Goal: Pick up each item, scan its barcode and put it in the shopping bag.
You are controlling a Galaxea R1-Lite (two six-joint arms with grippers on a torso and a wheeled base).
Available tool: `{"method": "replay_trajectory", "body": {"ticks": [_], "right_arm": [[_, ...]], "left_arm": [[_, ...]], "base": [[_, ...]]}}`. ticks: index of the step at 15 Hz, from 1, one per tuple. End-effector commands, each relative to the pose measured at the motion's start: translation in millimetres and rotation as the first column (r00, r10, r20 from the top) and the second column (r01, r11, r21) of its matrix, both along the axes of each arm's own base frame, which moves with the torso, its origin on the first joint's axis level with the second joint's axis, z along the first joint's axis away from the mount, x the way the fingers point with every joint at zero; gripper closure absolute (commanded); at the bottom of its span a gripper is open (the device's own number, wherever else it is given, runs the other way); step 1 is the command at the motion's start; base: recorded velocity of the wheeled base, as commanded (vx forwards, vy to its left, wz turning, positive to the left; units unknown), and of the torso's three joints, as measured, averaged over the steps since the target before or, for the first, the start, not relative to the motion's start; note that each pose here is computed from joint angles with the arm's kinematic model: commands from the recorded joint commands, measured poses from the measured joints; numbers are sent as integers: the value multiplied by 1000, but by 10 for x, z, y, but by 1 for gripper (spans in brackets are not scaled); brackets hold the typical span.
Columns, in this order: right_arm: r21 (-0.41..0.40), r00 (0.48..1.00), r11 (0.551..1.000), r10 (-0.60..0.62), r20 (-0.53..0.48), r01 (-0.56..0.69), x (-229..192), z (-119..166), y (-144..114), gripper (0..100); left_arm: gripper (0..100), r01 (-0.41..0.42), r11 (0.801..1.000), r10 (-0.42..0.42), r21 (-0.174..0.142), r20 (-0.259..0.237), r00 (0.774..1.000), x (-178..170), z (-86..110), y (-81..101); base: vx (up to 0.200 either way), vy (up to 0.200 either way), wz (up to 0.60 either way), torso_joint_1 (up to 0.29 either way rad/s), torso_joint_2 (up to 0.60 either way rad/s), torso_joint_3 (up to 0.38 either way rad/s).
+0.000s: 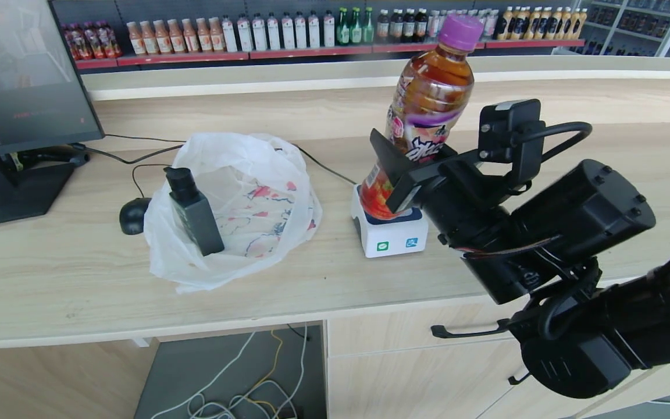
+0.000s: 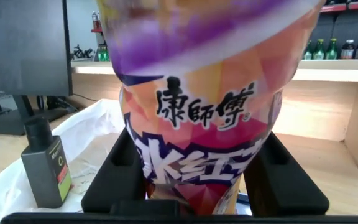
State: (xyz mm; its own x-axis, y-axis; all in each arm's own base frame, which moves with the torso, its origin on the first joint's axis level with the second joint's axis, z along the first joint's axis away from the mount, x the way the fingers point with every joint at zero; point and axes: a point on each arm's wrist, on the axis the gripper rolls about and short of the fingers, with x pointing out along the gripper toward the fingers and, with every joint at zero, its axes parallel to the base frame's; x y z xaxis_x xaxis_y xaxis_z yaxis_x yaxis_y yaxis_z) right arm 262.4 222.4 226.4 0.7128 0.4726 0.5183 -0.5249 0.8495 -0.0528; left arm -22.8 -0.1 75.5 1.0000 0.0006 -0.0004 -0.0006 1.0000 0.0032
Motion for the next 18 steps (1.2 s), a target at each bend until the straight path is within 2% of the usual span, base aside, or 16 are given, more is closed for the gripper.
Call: {"method": "replay_trajectory", "body": {"ticks": [1, 12, 18], "right_arm": [[-5, 1000, 1000, 3, -12, -3, 0, -37, 1, 100], [-1, 1000, 1000, 10, -9, -10, -167, 40, -116, 100], [-5, 999, 1000, 30, -12, -30, -228, 35, -85, 100]], "left_arm": [[0, -1, 1000, 1, 0, 0, 1000, 0, 0, 0], [0, -1, 1000, 1, 0, 0, 1000, 0, 0, 0], [0, -1, 1000, 1, 0, 0, 1000, 0, 0, 0]], "base": [[0, 200, 0, -2, 2, 2], [0, 200, 0, 3, 2, 2], [0, 0, 0, 0, 0, 0]]}}
